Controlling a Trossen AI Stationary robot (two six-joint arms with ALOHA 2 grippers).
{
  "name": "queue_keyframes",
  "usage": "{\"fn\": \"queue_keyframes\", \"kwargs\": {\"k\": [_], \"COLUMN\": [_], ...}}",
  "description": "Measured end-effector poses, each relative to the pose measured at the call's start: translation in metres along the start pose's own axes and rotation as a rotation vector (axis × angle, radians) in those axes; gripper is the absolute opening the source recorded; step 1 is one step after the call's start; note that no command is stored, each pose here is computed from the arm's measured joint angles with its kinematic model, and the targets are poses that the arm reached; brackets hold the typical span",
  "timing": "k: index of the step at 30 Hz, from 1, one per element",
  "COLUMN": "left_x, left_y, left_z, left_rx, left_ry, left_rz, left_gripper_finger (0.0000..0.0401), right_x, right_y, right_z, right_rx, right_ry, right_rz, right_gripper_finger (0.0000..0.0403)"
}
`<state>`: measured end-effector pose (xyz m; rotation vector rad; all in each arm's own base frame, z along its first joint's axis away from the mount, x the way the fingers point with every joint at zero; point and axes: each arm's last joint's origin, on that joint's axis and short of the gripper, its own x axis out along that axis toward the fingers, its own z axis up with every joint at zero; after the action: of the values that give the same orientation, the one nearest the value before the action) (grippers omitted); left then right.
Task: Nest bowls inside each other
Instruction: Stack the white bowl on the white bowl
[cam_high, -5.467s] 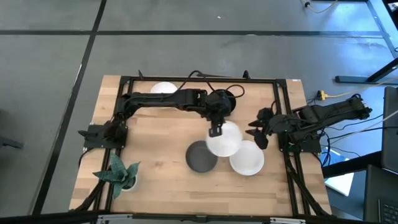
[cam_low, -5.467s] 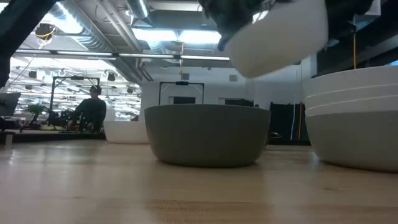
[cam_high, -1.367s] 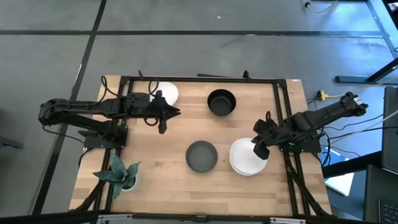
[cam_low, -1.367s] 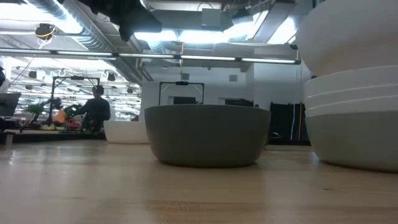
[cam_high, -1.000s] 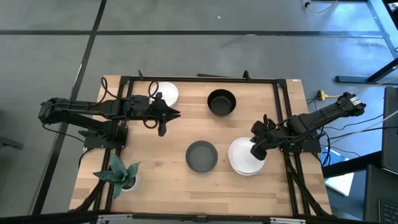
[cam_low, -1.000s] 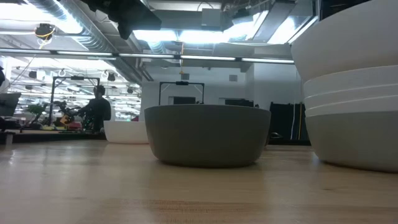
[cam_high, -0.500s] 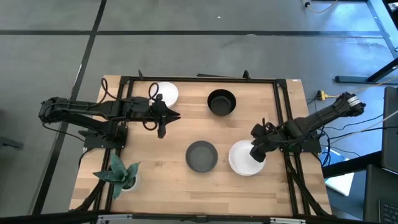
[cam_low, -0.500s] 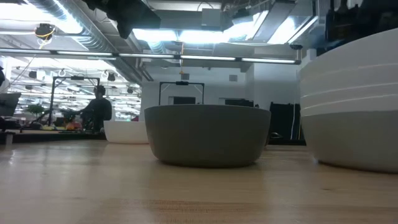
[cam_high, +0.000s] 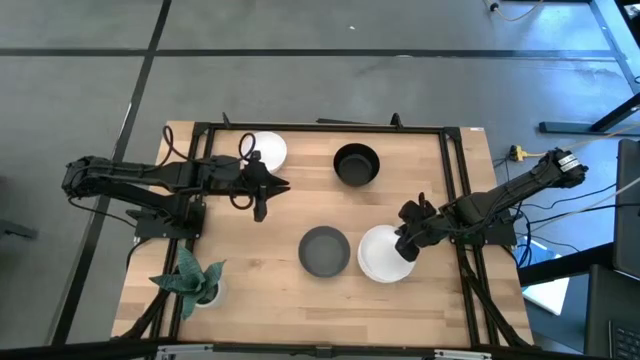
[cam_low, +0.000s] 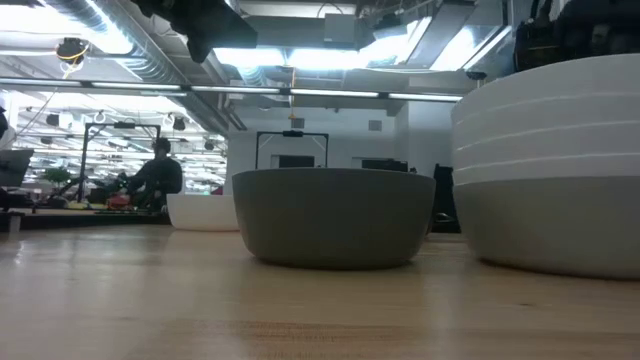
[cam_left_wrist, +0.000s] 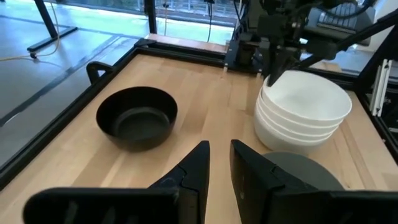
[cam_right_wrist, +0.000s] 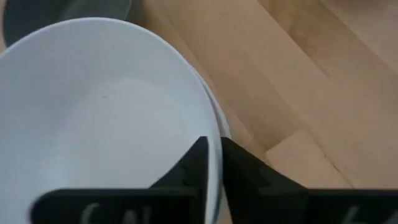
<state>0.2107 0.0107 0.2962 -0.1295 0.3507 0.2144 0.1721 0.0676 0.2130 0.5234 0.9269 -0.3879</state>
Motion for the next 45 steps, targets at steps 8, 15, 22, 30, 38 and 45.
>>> {"fn": "queue_keyframes", "kwargs": {"k": [8, 15, 22, 30, 38, 45], "left_x": [0.000, 0.000, 0.000, -0.005, 0.003, 0.020], "left_y": [0.000, 0.000, 0.003, 0.016, 0.038, 0.062], "left_z": [-0.001, -0.001, -0.009, -0.029, -0.036, -0.047], "left_rx": [0.001, 0.002, 0.021, 0.073, -0.015, -0.191], "left_ry": [0.007, 0.011, 0.089, 0.290, 0.378, 0.463], "left_rz": [0.001, 0.002, 0.030, 0.271, 0.378, 0.434], "left_gripper_finger": [0.0057, 0.0057, 0.0057, 0.0057, 0.0057, 0.0057], "right_x": [-0.002, -0.030, -0.064, -0.069, -0.068, -0.067], "right_y": [0.003, 0.015, 0.022, 0.019, 0.016, 0.016], "right_z": [0.003, 0.023, 0.047, 0.055, 0.059, 0.060], "right_rx": [0.065, -0.019, -0.084, -0.077, -0.061, -0.051], "right_ry": [-0.022, -0.106, -0.257, -0.306, -0.313, -0.317], "right_rz": [0.035, 0.126, 0.089, 0.037, 0.023, 0.021], "right_gripper_finger": [0.0129, 0.0176, 0.0180, 0.0171, 0.0171, 0.0171]}}
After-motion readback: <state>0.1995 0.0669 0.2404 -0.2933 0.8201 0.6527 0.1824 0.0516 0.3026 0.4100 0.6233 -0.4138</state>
